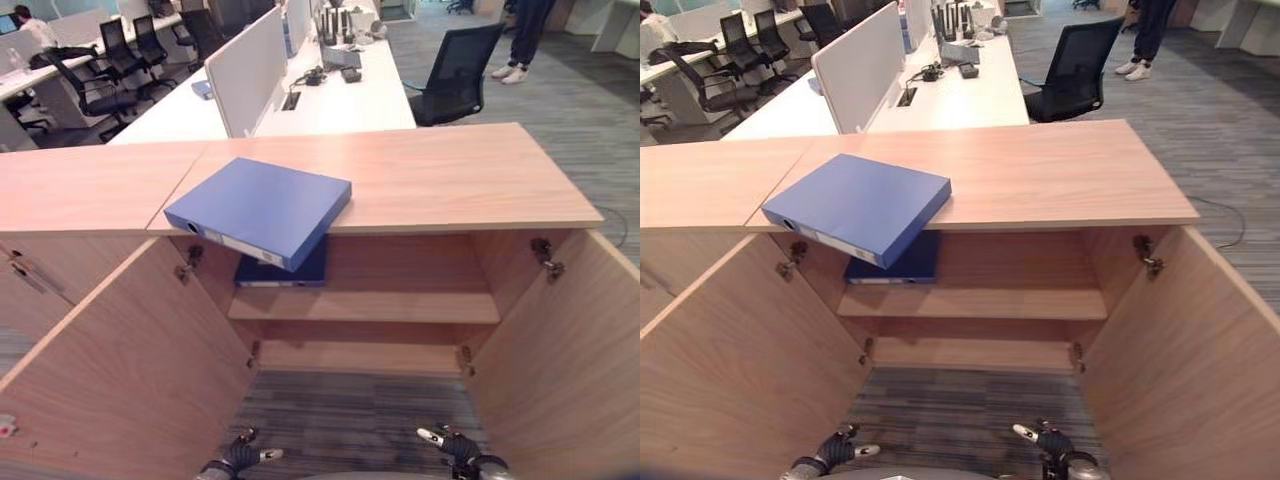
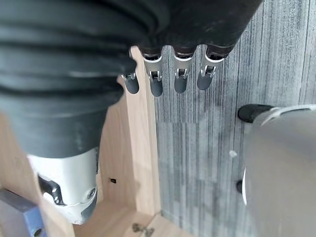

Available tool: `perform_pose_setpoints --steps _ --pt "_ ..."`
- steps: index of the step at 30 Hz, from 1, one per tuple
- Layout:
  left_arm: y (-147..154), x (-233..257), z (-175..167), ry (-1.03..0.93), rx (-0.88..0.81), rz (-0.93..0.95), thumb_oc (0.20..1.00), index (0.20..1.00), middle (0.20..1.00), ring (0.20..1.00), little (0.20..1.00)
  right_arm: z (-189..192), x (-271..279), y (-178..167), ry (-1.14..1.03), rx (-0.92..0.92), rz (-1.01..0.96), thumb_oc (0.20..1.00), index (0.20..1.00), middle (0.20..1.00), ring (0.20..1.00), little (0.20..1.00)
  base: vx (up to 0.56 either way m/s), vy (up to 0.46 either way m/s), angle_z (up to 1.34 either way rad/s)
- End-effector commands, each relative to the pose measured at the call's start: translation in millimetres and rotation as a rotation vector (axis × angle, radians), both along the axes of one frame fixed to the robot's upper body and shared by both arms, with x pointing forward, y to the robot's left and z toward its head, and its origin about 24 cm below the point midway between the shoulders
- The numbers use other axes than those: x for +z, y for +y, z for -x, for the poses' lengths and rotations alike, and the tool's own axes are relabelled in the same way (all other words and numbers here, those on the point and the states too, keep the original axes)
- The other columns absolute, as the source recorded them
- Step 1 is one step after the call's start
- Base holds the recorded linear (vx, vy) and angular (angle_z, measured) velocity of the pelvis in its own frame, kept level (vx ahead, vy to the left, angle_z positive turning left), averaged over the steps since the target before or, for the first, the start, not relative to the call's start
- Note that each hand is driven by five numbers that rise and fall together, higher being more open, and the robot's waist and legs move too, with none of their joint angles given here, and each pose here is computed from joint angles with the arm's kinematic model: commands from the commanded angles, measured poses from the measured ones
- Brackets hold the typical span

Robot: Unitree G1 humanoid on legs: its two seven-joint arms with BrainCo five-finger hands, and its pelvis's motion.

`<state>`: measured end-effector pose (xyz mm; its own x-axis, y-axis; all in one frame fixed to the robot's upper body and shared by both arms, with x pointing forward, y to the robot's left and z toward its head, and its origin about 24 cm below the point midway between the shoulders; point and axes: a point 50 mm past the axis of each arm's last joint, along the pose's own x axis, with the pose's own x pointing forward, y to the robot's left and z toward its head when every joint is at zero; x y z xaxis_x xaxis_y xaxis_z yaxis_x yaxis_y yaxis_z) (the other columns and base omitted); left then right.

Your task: Put the empty folder in the office cabinet

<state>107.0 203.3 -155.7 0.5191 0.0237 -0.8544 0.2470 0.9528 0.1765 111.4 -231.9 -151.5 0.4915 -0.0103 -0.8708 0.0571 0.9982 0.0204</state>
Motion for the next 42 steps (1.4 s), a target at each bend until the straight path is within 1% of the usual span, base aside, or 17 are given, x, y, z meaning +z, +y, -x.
perform_pose_setpoints --steps 1,7,12,15,17,20,23,26,27,28,32,33,34,35,42 --pt "13.9 15.4 -33.3 -0.127 -0.047 -0.06 1.0 1.0 1.0 1.0 1.0 -21.6 4.5 20.0 -0.083 0.058 -0.047 1.0 1.0 1.0 1.0 1.0 0.02 0.042 -0.01" --pt "14.6 29.0 -51.4 -0.229 -0.102 -0.075 1.0 1.0 1.0 1.0 1.0 -18.2 4.4 13.4 -0.073 0.047 -0.031 1.0 1.0 1.0 1.0 1.0 0.02 0.036 -0.03" --pt "24.8 59.6 -77.9 -0.411 -0.156 -0.14 1.0 1.0 1.0 1.0 1.0 -19.3 6.5 8.9 -0.09 0.027 -0.027 1.0 1.0 1.0 1.0 1.0 0.01 0.013 -0.01" --pt "38.4 89.3 -94.8 -0.56 -0.192 -0.261 1.0 1.0 1.0 1.0 1.0 -19.6 6.9 10.5 -0.101 0.02 -0.027 1.0 1.0 1.0 1.0 1.0 0.0 0.0 0.0" --pt "47.9 113.6 -107.7 -0.672 -0.266 -0.419 1.0 1.0 1.0 1.0 1.0 -20.4 7.1 13.0 -0.111 0.024 -0.023 1.0 1.0 1.0 1.0 1.0 0.0 0.0 0.0" --pt "58.6 145.6 -118.3 -0.815 -0.379 -0.641 1.0 1.0 1.0 1.0 1.0 -16.6 5.4 17.1 -0.108 0.026 -0.029 1.0 1.0 1.0 1.0 1.0 0.01 -0.002 0.0" --pt "67.0 177.2 -130.4 -0.933 -0.446 -0.81 1.0 1.0 1.0 1.0 1.0 -9.6 2.3 19.2 -0.083 0.024 -0.043 1.0 1.0 1.0 1.0 1.0 0.02 -0.002 -0.01" --pt "70.8 214.6 -142.9 -1.052 -0.578 -1.013 1.0 1.0 1.0 1.0 1.0 -5.3 0.6 22.0 -0.072 0.028 -0.06 1.0 1.0 1.0 1.0 1.0 0.0 0.0 0.0" --pt "70.9 214.7 -142.9 -1.051 -0.578 -1.015 1.0 1.0 1.0 1.0 1.0 -5.4 0.6 22.4 -0.073 0.028 -0.061 1.0 1.0 1.0 1.0 1.0 0.0 0.0 0.0" --pt "69.0 236.6 -151.6 -1.129 -0.651 -1.129 1.0 1.0 1.0 1.0 1.0 -4.2 0.2 23.6 -0.072 0.036 -0.064 1.0 1.0 1.0 1.0 1.0 0.03 -0.008 -0.04" --pt "59.2 277.6 -175.7 -1.261 -0.789 -1.354 1.0 1.0 1.0 1.0 1.0 -7.4 1.9 27.2 -0.091 0.072 -0.07 1.0 1.0 1.0 1.0 1.0 0.02 -0.01 -0.1" --pt "56.4 286.5 -181.0 -1.285 -0.817 -1.398 0.956 0.956 0.956 0.956 0.956 -7.4 2.3 27.0 -0.094 0.077 -0.068 1.0 1.0 1.0 1.0 1.0 0.06 -0.003 -0.16" --pt "55.1 292.4 -183.3 -1.303 -0.833 -1.426 0.94 0.94 0.94 0.94 0.94 -6.2 2.0 26.8 -0.09 0.081 -0.067 1.0 1.0 1.0 1.0 1.0 0.06 -0.001 -0.12" --pt "52.4 299.8 -187.6 -1.32 -0.865 -1.461 1.0 1.0 1.0 1.0 1.0 -5.7 2.0 26.6 -0.091 0.081 -0.066 1.0 1.0 1.0 1.0 1.0 0.02 0.0 -0.09" --pt "38.5 309.6 -202.3 -1.349 -0.966 -1.508 1.0 1.0 1.0 1.0 1.0 -0.2 -0.1 23.9 -0.07 0.073 -0.058 1.0 1.0 1.0 1.0 1.0 0.0 -0.003 -0.02"
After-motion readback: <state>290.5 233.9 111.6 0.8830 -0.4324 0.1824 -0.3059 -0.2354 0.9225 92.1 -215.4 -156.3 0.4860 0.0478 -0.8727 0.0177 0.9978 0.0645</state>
